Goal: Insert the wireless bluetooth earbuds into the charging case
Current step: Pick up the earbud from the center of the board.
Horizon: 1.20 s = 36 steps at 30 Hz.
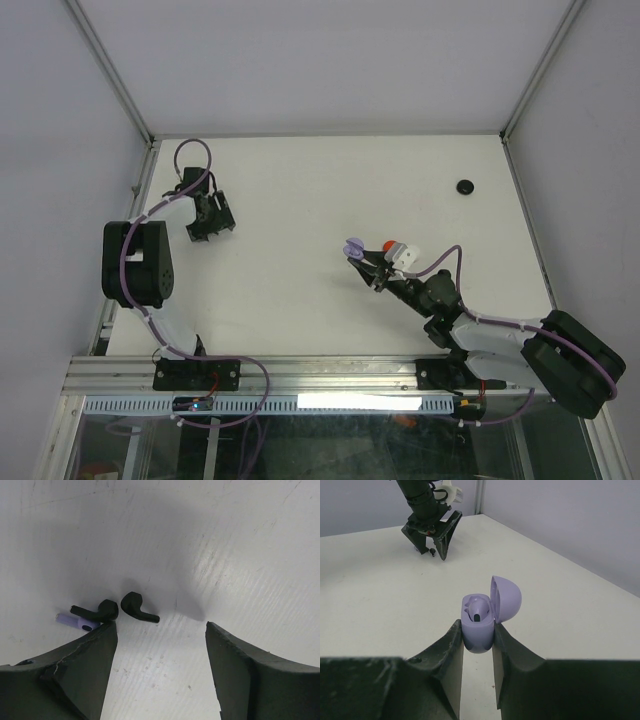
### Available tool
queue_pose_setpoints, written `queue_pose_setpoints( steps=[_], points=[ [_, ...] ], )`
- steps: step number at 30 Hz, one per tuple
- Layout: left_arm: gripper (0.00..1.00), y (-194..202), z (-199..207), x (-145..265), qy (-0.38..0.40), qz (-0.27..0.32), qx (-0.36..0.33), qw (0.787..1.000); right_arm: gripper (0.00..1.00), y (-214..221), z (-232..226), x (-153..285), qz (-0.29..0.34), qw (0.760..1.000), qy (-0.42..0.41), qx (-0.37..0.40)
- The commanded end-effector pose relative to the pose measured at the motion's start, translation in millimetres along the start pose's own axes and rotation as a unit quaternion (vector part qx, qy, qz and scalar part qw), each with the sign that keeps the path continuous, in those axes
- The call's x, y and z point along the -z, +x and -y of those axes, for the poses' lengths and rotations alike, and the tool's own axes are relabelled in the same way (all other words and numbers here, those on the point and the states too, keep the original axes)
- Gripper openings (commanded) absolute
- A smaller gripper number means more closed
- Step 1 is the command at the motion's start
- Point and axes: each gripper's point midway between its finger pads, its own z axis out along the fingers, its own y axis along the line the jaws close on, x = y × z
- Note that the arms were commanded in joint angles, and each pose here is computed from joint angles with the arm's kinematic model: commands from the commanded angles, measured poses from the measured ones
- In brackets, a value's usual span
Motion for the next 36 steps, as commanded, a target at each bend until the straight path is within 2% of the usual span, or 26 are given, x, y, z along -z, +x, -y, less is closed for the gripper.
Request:
queue_pose_setpoints(
  steps=[1,7,12,21,36],
  points=[
    [0.73,-35.2,12.8,2.7,0.023,0.046,-0.004,0.999,0.00,-14.1,2.3,-2.9,0.025,1.000,0.003,0.011],
    [0.72,-51.6,7.1,34.3,0.016,0.093,-0.014,0.995,0.00,-14.7,2.7,-3.0,0.025,1.000,0.003,0.011],
    [0.65,-52.3,-18.8,53.5,-0.040,0.122,-0.018,0.992,0.00,-13.1,0.7,-3.8,0.022,1.000,-0.002,0.009],
    [0.45,-36.4,-42.3,33.1,-0.093,0.087,-0.022,0.992,0.00,-13.1,1.4,-3.8,0.021,1.000,0.000,0.009],
    [0.28,-26.4,-49.5,9.5,-0.077,0.043,-0.007,0.996,0.00,-12.8,0.5,-5.0,0.019,1.000,-0.003,0.008]
  ],
)
